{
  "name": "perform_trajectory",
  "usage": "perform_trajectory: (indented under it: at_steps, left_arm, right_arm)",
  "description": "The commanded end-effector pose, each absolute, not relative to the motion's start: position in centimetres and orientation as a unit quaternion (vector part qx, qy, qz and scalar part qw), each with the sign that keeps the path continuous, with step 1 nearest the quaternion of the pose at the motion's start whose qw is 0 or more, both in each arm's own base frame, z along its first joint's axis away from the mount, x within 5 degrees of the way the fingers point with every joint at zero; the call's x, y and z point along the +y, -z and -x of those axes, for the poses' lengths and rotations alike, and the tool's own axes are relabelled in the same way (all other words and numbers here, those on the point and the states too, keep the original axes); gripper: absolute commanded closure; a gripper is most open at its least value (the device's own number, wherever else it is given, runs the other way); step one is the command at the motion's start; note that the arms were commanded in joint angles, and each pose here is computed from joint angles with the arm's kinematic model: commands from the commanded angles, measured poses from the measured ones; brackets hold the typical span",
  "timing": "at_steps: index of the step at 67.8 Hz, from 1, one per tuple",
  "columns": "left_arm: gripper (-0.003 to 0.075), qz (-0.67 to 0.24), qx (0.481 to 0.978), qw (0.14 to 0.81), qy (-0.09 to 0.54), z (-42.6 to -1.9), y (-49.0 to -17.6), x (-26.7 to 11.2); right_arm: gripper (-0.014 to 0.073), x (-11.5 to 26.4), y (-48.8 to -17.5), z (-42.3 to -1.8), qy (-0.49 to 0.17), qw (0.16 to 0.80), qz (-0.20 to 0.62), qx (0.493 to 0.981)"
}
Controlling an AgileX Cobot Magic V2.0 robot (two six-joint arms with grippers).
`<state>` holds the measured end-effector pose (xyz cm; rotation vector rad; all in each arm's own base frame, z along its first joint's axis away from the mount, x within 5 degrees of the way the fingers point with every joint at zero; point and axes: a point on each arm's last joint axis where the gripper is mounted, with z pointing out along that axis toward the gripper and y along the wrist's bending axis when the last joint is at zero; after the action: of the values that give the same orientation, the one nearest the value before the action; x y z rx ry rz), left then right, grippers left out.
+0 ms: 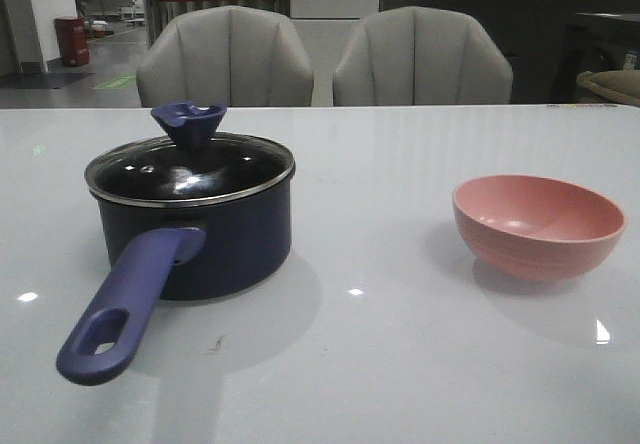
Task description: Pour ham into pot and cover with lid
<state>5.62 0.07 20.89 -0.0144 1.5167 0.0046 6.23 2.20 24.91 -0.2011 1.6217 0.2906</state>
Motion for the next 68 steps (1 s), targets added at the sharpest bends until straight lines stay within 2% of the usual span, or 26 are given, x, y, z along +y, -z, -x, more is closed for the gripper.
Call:
perform_trajectory:
  at_steps: [1,33,43,60,68]
  left_arm:
    - [0.0607,0.008,0.657,0.754,0.001,-5.5,-21.1,0.1]
    - [0.0607,0.008,0.657,0.754,0.001,-5.5,-21.1,0.1]
    - [0.0607,0.008,0.657,0.754,0.001,-5.5,-21.1,0.1]
    - [0.0607,0.008,0.657,0.754,0.001,-5.5,-21.1,0.1]
    - [0.0607,0.008,0.657,0.754,0.001,-5.5,-21.1,0.1]
  right_arm:
    - [0.0446,2.0,-26.3,-6.3,-0.123,0.705,0.078,0.694]
    - [0.0446,2.0,-26.3,-6.3,-0.122,0.705,0.079,0.694]
    - [0.0446,1.7,-26.0,-6.2,-0.087,0.714,0.087,0.69]
    - [0.0446,0.1,-24.1,-5.5,-0.021,0.73,-0.006,0.683]
    - [0.0446,0.0,-22.7,-5.4,-0.024,0.727,-0.017,0.686]
